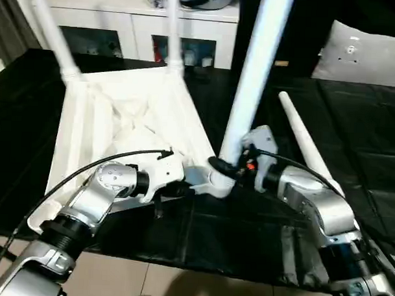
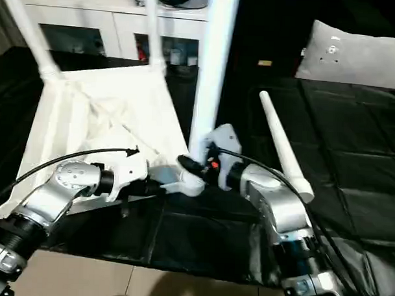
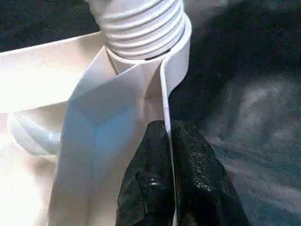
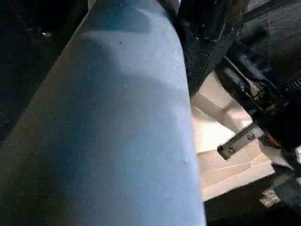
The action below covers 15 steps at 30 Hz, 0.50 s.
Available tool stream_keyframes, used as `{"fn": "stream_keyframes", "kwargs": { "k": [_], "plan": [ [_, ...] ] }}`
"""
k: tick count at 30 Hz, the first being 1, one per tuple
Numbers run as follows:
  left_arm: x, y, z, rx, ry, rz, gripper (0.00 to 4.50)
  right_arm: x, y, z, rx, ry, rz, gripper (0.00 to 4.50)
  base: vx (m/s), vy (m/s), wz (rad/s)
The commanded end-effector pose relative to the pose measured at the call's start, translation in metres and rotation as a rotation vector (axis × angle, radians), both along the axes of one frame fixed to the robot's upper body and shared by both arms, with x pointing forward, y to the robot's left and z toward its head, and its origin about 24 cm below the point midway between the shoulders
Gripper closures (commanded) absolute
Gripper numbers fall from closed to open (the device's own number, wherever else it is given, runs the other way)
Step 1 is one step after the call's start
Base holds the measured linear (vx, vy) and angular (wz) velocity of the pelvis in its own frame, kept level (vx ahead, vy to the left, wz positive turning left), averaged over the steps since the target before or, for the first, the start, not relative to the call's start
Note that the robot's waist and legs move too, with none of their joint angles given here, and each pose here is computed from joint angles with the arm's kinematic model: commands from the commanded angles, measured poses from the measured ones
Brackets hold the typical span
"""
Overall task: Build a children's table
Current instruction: Insert table leg to table base
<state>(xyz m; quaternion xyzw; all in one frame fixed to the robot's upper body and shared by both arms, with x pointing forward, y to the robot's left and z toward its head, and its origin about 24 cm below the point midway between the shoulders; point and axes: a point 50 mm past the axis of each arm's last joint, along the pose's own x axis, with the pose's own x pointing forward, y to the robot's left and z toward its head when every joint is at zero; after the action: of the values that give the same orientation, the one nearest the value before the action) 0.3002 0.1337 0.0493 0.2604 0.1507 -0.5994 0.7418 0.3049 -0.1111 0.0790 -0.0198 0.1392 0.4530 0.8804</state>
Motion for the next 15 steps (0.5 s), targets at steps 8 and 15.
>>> {"fn": "stream_keyframes", "kwargs": {
  "k": [8,15],
  "plan": [
    [-0.003,-0.008,-0.004,0.042,-0.018,-0.099,4.50,0.000,0.001,-0.016,0.001,0.113,0.019,2.59,0.000,0.000,0.00],
    [-0.002,-0.007,-0.004,0.035,-0.024,-0.096,4.50,-0.002,-0.010,-0.028,0.123,0.190,-0.056,2.59,0.000,0.000,0.00]
  ]
}}
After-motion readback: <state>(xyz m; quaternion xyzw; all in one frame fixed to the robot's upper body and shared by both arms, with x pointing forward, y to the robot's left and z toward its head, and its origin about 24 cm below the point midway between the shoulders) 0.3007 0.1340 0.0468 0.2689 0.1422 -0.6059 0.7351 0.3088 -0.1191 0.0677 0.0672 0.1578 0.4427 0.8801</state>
